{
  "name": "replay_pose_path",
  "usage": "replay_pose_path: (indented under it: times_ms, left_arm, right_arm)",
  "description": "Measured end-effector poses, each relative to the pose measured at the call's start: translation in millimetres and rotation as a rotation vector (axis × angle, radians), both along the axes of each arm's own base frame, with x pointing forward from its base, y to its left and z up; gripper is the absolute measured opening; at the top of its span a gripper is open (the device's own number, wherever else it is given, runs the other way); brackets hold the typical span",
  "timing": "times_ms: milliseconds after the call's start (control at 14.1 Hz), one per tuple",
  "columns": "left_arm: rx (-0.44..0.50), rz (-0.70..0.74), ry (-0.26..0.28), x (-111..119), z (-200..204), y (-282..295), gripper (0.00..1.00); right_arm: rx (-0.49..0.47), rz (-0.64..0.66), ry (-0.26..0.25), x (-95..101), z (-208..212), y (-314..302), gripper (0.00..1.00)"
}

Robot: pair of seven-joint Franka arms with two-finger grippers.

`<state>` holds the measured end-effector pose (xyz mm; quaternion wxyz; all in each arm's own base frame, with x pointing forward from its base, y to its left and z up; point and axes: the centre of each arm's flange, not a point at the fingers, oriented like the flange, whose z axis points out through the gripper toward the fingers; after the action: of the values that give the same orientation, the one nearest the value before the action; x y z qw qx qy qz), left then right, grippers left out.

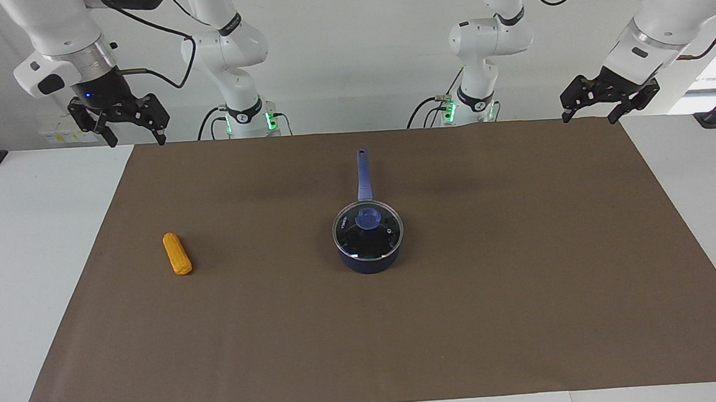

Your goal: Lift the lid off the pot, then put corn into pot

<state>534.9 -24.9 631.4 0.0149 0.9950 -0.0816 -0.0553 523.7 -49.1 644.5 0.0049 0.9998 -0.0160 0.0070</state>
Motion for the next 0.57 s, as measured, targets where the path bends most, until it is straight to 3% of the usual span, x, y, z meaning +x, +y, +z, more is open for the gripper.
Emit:
replay_pose_path:
  times_ms: [566]
  left_arm:
    - [0.014, 0.005, -0.020, 2, -37, -89, 1.00]
  right_arm:
    - [0.000, 0.001, 0.000, 0.0, 0, 1, 1.00]
